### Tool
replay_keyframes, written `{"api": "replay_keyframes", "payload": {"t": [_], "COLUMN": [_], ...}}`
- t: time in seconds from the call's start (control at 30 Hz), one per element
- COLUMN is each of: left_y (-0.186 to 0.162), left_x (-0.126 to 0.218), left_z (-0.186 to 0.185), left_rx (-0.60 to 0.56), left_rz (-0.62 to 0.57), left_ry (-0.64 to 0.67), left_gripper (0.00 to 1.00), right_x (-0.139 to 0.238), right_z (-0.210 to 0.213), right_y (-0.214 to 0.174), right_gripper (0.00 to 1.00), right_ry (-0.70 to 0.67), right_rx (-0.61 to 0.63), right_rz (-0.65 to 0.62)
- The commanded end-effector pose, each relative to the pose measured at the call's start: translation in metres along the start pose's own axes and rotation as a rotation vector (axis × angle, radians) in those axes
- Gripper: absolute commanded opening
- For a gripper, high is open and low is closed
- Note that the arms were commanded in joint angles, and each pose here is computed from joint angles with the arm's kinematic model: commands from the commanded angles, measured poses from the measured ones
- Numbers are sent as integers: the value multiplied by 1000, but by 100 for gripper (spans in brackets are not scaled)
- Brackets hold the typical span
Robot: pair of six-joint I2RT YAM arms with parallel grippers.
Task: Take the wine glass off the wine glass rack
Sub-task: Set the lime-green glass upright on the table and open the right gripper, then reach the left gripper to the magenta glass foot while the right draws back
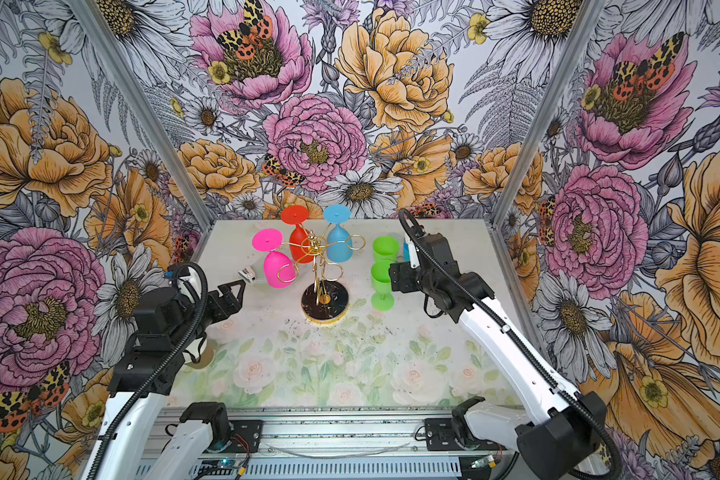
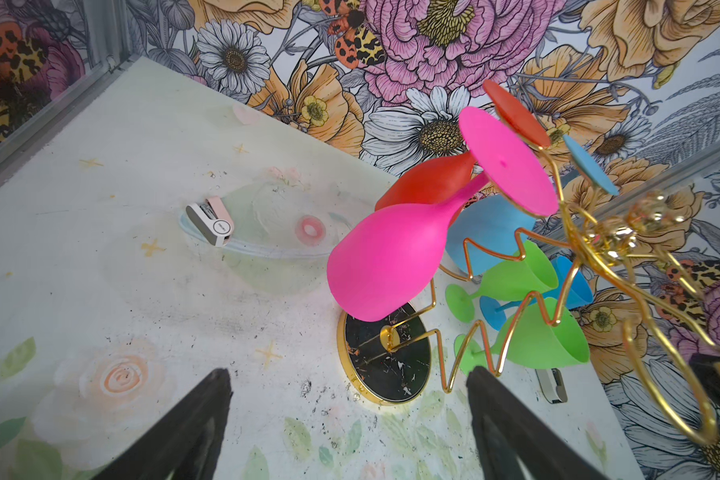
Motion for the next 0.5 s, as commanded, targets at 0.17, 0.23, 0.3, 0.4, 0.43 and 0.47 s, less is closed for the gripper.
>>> {"api": "replay_keyframes", "payload": {"t": [0.17, 0.23, 0.3, 0.4, 0.43, 0.47], "left_y": [42, 50, 57, 63, 64, 65], "left_x": [-1, -6, -12, -22, -26, -30], "left_z": [-38, -43, -45, -48, -49, -51], "left_rx": [144, 187, 207, 222, 224, 227], "left_rz": [32, 48, 46, 62, 72, 89], "left_ry": [-199, -250, -283, -311, -327, -344], "left_gripper": [89, 87, 83, 79, 78, 77], "right_x": [13, 13, 12, 10, 10, 10], "right_z": [9, 10, 11, 11, 11, 12], "right_y": [-22, -27, -30, -35, -35, -37], "right_gripper": [91, 91, 90, 90, 90, 89], "right_ry": [114, 125, 137, 148, 150, 154], "right_rx": [-37, -45, -51, -61, -63, -64], "right_rz": [-111, -110, -115, -112, -113, -113]}}
Point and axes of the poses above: each gripper's point midway between its finger pads, its own x axis back along the fingers, its own z axis along the line the jaws close on, y = z × x, the point moved 4 cm from there along x, back along the fingers, and after that the axes turned 4 degrees about x, right-handed, at the moved point
